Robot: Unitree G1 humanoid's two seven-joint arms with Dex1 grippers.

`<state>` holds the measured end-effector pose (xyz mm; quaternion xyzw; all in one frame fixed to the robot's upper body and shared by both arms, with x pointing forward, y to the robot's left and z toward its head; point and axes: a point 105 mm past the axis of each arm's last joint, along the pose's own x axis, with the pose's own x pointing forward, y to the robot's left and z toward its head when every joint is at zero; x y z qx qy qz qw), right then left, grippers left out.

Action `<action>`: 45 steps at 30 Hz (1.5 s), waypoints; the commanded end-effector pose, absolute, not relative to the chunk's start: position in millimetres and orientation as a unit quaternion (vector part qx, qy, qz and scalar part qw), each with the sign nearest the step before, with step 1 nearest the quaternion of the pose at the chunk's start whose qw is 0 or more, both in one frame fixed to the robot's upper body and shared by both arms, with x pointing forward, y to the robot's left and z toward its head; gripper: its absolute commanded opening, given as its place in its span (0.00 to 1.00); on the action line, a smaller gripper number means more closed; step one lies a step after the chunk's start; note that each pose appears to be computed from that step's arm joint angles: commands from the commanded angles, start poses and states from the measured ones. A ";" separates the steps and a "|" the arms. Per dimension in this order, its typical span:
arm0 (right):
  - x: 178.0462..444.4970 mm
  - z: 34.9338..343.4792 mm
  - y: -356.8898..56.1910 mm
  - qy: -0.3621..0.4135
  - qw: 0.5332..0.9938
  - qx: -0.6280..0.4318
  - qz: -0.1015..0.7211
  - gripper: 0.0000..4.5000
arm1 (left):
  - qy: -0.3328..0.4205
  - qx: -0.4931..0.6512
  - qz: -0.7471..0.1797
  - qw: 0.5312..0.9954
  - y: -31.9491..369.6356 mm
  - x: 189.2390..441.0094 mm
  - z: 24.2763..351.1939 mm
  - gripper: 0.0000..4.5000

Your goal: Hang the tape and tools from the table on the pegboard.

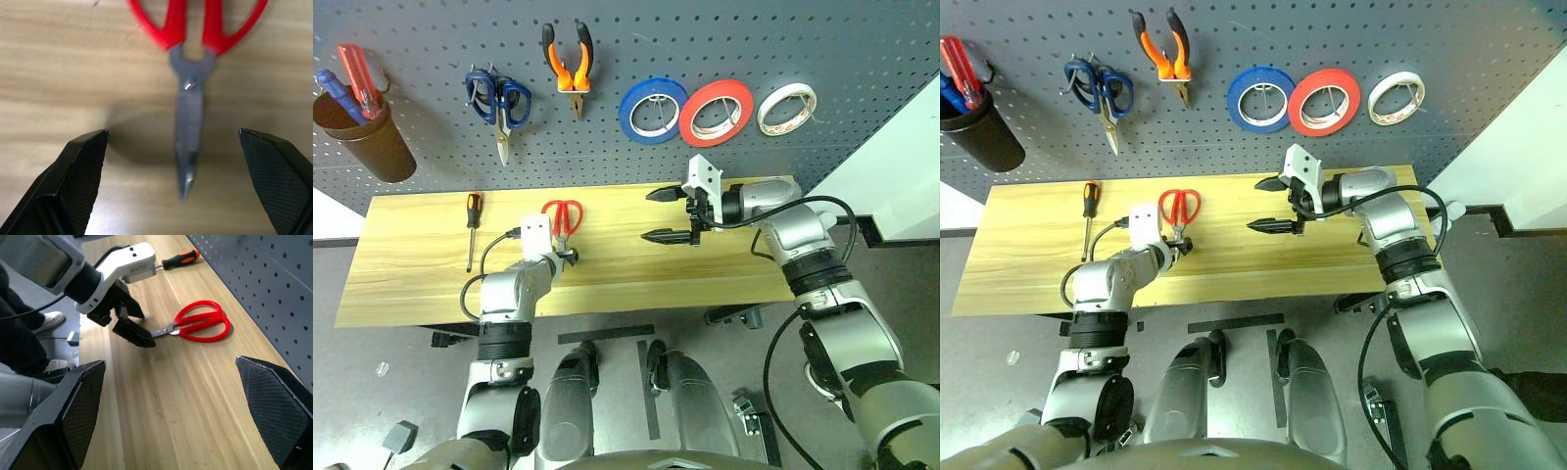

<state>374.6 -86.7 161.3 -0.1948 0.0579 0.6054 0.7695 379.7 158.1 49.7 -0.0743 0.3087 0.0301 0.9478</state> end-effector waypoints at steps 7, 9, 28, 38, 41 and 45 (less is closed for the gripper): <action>376.7 166.8 -100.3 0.052 0.792 -0.203 0.573 1.00 | 0.334 -0.091 0.059 0.936 158.8 395.3 46.5 1.00; 377.6 165.8 -101.3 0.053 0.795 -0.208 0.568 1.00 | 0.339 -0.089 0.069 0.934 160.1 396.4 46.0 1.00; 386.9 164.6 -105.5 0.045 0.813 -0.224 0.536 1.00 | 0.416 -0.110 0.145 0.891 177.4 374.0 29.1 0.43; 386.0 159.1 -112.6 0.043 0.818 -0.237 0.522 1.00 | 0.406 -0.105 0.131 0.898 188.3 378.5 29.2 0.07; 384.1 159.4 -113.8 0.040 0.817 -0.238 0.523 1.00 | 0.398 -0.108 0.120 0.903 187.6 378.0 34.4 0.07; 380.7 173.2 -110.3 0.026 0.809 -0.223 0.543 1.00 | 0.379 -0.104 0.109 0.913 194.0 373.4 48.1 0.07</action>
